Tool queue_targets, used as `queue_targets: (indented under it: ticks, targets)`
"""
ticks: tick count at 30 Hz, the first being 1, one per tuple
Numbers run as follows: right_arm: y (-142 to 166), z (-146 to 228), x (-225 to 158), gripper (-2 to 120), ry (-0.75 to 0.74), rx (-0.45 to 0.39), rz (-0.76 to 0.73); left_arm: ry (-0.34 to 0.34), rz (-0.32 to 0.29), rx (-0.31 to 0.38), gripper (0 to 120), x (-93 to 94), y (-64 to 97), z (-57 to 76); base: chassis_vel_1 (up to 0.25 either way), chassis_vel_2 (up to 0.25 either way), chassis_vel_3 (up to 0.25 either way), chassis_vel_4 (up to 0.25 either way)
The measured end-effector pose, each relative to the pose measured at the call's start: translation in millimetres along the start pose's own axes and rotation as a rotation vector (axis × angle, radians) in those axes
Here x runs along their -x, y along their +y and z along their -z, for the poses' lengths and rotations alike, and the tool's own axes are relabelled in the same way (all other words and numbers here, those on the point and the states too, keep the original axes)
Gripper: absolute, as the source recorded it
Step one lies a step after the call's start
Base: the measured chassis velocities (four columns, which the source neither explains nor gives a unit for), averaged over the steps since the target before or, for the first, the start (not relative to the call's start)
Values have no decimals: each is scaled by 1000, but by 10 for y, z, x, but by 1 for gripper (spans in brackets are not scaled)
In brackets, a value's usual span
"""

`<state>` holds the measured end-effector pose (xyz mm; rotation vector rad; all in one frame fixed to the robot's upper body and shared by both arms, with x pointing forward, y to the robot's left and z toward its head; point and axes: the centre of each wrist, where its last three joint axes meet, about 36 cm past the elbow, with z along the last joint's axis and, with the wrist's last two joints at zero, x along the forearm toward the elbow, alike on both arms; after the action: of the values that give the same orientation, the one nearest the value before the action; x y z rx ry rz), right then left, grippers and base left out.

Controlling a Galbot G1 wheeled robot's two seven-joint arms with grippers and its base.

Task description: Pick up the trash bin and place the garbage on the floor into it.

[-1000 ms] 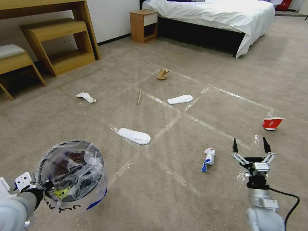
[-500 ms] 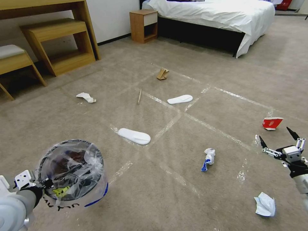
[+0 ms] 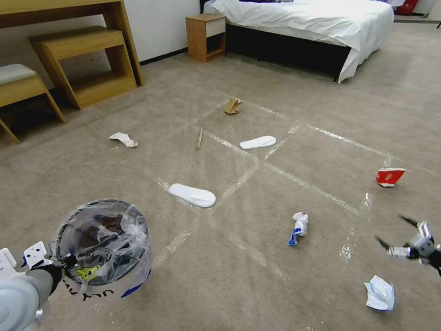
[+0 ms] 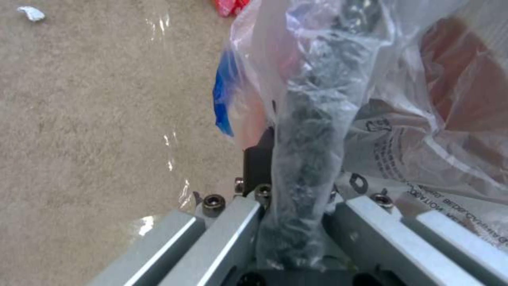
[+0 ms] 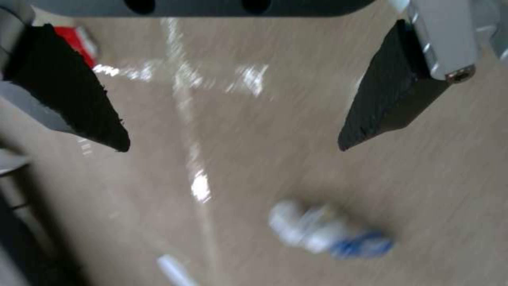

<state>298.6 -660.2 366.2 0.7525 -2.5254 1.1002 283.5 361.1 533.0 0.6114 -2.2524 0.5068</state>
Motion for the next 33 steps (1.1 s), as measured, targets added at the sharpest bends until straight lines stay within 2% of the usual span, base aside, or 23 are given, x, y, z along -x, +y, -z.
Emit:
queue_targets:
  ticks: [7,18,27,30,33]
  targets:
    - [70,-312,-174,100,62,-12,102,0,-1,6,0,19,-10,1,0,0,0,0]
    - [215,-358,-126,100,31,21,98,2,-1,21,0,37,-22,-10,0,0,0,0]
    - [287,-439,-198,100,56,8,183,4,0,33,0,26,-33,-17,0,0,0,0]
    - [340,-503,-265,100,81,26,188,6,3,36,0,26,-39,-38,0,0,0,0]
    - [457,-583,-359,100,115,100,156,8,7,39,0,34,-40,-54,0,0,0,0]
